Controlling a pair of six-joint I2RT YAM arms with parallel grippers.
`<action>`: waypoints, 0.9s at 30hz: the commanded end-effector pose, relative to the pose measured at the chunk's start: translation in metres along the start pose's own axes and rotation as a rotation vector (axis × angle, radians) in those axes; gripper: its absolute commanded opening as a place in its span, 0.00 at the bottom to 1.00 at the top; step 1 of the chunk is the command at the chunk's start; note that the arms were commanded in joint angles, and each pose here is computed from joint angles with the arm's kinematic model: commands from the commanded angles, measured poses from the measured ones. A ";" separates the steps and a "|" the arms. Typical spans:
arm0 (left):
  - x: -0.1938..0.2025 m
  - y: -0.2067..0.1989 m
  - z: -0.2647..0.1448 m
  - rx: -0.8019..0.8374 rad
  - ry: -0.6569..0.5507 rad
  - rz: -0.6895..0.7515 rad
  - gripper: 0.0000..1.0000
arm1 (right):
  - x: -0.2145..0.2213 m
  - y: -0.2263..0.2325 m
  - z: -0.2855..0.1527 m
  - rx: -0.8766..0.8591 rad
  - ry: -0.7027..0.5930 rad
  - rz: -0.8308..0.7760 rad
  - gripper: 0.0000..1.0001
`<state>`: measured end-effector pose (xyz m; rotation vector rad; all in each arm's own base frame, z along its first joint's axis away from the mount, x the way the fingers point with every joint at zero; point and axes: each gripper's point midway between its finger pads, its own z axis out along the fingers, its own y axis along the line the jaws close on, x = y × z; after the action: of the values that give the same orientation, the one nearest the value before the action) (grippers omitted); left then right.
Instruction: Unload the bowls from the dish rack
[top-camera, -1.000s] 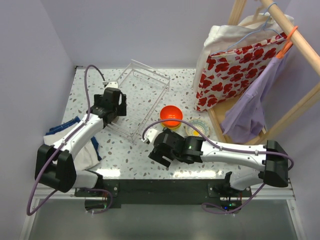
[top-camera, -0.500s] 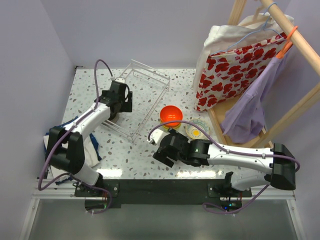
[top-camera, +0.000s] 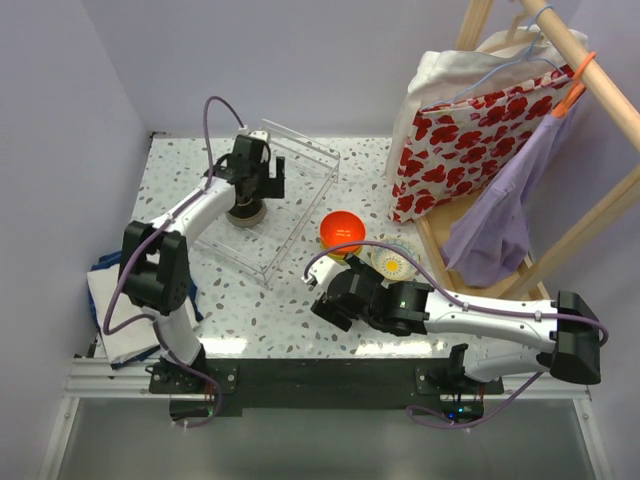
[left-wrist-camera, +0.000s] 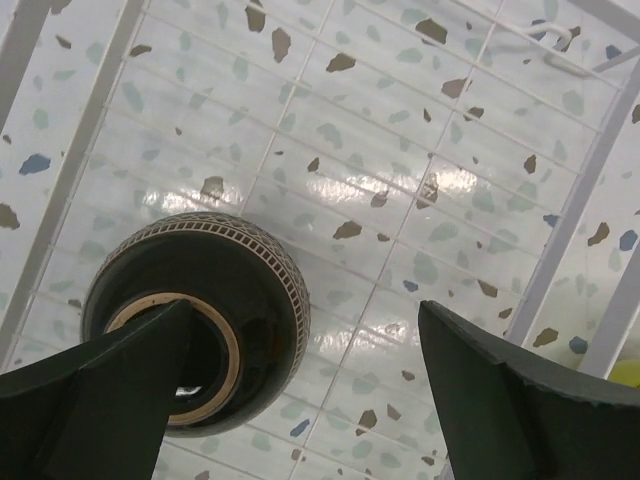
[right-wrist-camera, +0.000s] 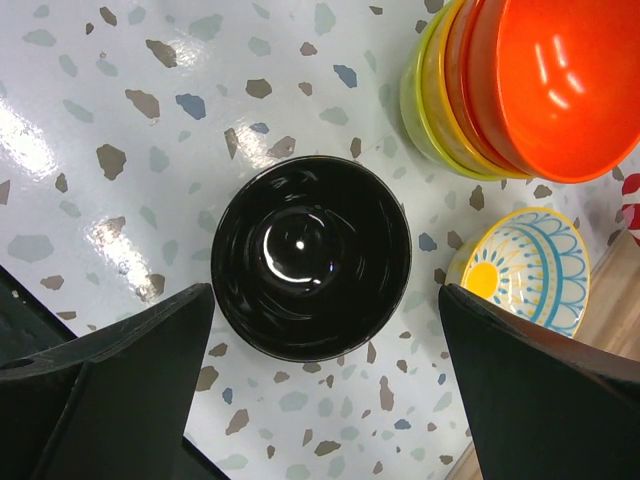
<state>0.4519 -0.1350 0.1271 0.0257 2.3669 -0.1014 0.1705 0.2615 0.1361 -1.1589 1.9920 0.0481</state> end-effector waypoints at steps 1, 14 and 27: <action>-0.026 -0.020 0.010 0.079 -0.021 0.021 1.00 | -0.011 -0.006 -0.001 0.032 -0.040 0.027 0.99; -0.023 0.011 -0.027 -0.308 -0.132 0.564 1.00 | -0.013 -0.001 0.002 0.017 -0.041 0.020 0.99; -0.007 -0.007 0.010 -0.344 -0.059 0.643 1.00 | -0.011 0.003 0.005 0.004 -0.019 0.014 0.99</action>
<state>0.4454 -0.1427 0.1140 0.6335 2.2143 0.5596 0.1710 0.2633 0.1298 -1.1722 2.0010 0.0351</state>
